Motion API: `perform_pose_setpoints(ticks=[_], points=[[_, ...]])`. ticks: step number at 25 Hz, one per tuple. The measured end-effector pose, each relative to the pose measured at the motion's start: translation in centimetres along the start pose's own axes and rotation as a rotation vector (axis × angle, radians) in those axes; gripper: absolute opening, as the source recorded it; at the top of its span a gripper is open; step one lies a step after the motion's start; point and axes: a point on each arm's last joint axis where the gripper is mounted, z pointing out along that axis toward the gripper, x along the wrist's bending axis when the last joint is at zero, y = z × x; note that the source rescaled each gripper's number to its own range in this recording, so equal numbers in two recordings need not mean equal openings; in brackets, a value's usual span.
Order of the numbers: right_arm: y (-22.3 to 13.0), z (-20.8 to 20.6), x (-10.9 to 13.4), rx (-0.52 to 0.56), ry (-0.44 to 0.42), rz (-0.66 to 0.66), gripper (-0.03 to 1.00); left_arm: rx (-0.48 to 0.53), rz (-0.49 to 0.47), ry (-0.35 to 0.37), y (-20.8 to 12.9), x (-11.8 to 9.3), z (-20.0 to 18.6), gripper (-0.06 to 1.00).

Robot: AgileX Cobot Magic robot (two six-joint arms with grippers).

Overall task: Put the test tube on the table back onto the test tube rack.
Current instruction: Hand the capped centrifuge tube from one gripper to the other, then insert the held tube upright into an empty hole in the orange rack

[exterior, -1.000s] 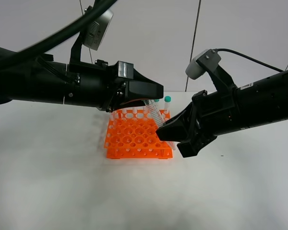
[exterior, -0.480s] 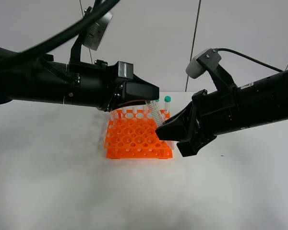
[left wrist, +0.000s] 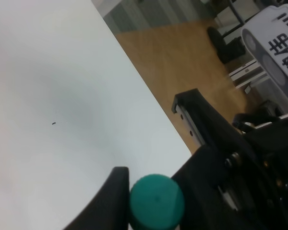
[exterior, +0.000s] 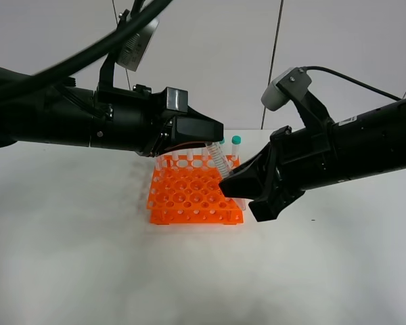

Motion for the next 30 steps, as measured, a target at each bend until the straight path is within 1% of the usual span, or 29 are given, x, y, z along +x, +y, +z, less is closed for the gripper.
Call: perform_pose_setpoints(ticks=[1,2,4,5,8,12,16,17,19,21,25,27,30], points=[[0.0,0.0,-0.1,-0.005,-0.009,-0.006,0.5,0.004,0.0,-0.006,0.0,-0.1,0.0,0.0],[0.1,0.0,-0.2,-0.011,-0.021,-0.01,0.7,0.007,0.001,-0.01,-0.1,-0.1,0.0,0.0],[0.1,0.0,-0.2,-0.012,-0.024,-0.011,0.89,0.007,0.0,-0.011,-0.1,-0.1,0.0,0.0],[0.1,0.0,-0.2,-0.012,-0.024,-0.011,0.93,0.007,0.0,-0.011,-0.1,-0.1,0.0,0.0],[0.1,0.0,-0.2,-0.009,-0.018,-0.012,0.98,0.006,-0.001,-0.011,-0.1,-0.1,0.0,0.0],[0.3,-0.1,0.1,0.002,0.018,-0.017,0.99,0.006,-0.001,-0.011,-0.1,-0.1,0.0,0.0],[2.7,-1.4,0.7,-0.01,0.073,0.008,0.99,0.006,-0.001,-0.011,-0.1,-0.1,0.0,0.0],[3.3,-1.8,0.8,0.004,0.079,0.02,0.99,0.006,-0.001,-0.011,-0.1,-0.1,0.0,0.0],[4.7,-2.9,0.8,0.034,0.064,0.034,0.99,0.006,-0.001,-0.011,-0.1,-0.1,0.0,0.0],[5.6,-4.1,0.7,0.097,0.024,0.052,0.99,0.006,-0.001,-0.011,-0.1,-0.1,0.0,0.0],[6.7,-6.2,0.3,0.203,-0.082,0.076,0.99,0.006,-0.001,-0.011,-0.1,-0.1,0.0,0.0],[6.8,-6.7,-0.2,0.233,-0.139,0.08,0.99,0.006,-0.001,-0.011,-0.1,-0.1,0.0,0.0],[6.4,-7.3,-1.7,0.259,-0.232,0.14,0.99,0.006,-0.001,-0.011,-0.1,-0.1,0.0,0.0]])
